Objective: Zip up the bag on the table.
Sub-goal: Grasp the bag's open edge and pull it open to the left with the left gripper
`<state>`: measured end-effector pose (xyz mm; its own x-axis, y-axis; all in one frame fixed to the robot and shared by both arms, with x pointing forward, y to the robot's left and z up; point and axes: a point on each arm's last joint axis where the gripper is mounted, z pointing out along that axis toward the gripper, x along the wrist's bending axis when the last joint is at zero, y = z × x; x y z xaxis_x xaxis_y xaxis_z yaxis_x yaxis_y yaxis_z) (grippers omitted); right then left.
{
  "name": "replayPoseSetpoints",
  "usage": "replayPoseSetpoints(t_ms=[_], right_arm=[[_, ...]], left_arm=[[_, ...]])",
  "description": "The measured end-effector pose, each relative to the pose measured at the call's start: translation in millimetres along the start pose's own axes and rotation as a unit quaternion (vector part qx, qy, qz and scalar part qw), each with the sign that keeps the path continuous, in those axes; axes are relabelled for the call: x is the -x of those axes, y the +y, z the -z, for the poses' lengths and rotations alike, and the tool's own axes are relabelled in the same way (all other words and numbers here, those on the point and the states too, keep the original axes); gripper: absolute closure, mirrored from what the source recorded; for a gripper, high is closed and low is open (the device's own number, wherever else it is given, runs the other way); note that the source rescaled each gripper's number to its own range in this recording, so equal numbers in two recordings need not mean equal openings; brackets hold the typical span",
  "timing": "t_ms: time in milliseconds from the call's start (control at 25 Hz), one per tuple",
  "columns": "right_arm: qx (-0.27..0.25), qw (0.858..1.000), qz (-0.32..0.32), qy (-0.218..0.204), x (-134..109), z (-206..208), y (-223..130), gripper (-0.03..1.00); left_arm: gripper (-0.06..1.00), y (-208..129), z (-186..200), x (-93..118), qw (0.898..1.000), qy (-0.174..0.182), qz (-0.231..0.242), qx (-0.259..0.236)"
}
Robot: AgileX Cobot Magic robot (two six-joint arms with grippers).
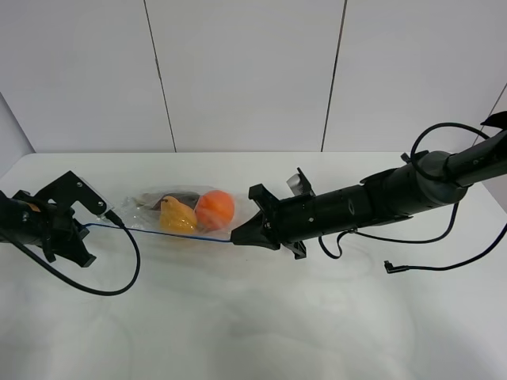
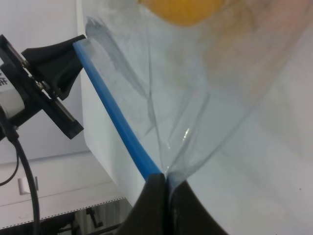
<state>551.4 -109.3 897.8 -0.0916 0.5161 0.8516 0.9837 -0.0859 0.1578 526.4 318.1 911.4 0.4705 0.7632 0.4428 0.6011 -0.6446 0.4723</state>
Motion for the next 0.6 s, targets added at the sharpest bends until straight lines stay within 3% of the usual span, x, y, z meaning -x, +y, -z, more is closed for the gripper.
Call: replayPoseSetpoints(t_ms=[600], right_arm=[[0.001,1.0,-0.003,0.004,-0.3,0.7,0.7,0.97]], left_arm=[[0.93,-3.3,0.0,-2.6,1.0,0.001,0.007,-0.005]])
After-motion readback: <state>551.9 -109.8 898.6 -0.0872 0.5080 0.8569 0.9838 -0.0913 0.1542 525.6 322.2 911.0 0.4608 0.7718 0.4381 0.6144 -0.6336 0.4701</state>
